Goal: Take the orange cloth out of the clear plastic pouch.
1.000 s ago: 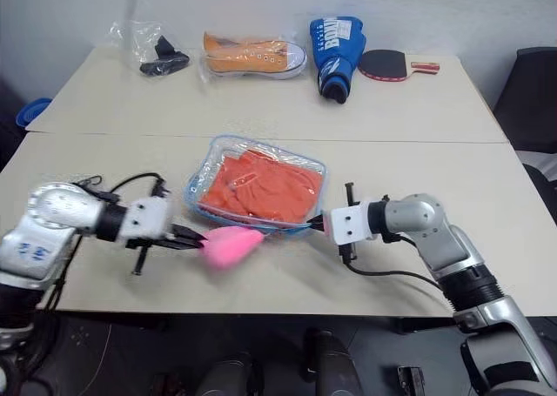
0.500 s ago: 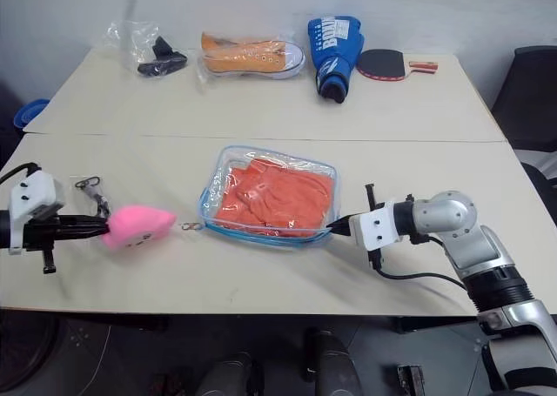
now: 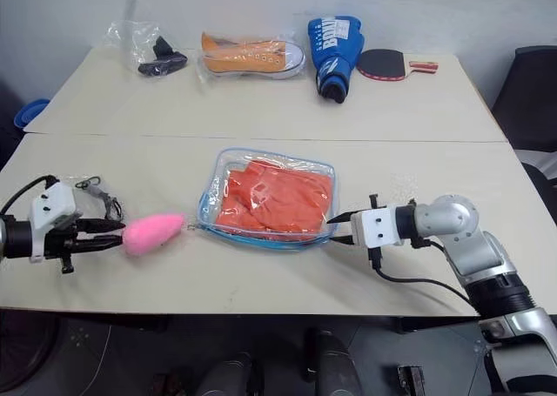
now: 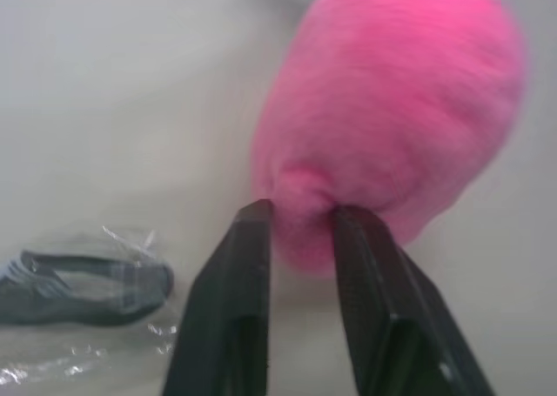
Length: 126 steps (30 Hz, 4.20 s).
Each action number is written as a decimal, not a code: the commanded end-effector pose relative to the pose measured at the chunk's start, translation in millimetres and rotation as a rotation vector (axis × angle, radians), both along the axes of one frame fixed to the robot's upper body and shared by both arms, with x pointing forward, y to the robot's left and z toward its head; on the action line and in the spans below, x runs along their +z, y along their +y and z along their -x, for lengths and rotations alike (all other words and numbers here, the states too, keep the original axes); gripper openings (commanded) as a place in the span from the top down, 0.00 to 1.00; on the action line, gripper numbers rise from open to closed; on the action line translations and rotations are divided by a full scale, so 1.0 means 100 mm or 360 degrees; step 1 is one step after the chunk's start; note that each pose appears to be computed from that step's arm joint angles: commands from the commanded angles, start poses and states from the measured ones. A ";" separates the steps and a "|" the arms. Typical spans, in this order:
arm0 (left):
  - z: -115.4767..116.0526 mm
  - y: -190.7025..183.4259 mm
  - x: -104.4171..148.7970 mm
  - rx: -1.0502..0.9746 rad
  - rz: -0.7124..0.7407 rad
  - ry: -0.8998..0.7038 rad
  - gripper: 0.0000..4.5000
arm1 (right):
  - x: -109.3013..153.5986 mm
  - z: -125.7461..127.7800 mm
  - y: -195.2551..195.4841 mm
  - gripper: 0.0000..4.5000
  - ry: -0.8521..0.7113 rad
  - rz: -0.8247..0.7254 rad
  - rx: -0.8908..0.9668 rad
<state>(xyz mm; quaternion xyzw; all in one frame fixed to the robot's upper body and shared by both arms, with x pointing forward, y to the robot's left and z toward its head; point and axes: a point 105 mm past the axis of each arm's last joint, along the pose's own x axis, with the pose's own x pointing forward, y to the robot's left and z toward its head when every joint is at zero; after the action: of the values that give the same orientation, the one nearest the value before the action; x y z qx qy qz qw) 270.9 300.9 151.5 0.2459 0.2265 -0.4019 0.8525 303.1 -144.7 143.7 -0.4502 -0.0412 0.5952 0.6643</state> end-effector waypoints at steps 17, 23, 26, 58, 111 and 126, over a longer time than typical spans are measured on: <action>0.02 -1.01 0.91 -0.0571 -0.0093 -0.0488 0.11 | 0.72 0.49 0.17 0.01 0.0576 -0.0734 -0.0251; -0.23 -1.15 0.42 -0.0801 -0.0535 -0.0622 0.11 | 0.71 0.49 0.26 0.01 0.0568 -0.0745 -0.0287; -0.33 -1.19 0.31 -0.0853 -0.0617 -0.0693 0.11 | 0.70 0.49 0.27 0.01 0.0552 -0.0763 -0.0316; -0.37 -1.47 0.23 -0.0717 -0.0108 -0.0728 0.99 | 0.53 0.50 0.22 0.00 0.0528 -0.0703 -0.0394; -0.30 -2.17 0.26 -0.0402 0.0610 -0.0312 1.00 | -0.24 -0.47 0.45 0.31 -0.0329 -0.0251 -0.0931; -0.41 -2.19 0.24 -0.0296 0.0614 -0.0332 1.00 | -0.13 -0.26 0.50 0.99 -0.0330 -0.0224 -0.0701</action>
<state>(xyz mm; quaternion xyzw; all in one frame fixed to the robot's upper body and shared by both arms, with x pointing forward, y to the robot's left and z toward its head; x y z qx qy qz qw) 309.4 82.8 166.6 0.1292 0.0501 -0.4952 0.8576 336.1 -99.6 115.1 -0.4639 -0.0229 0.3678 0.8056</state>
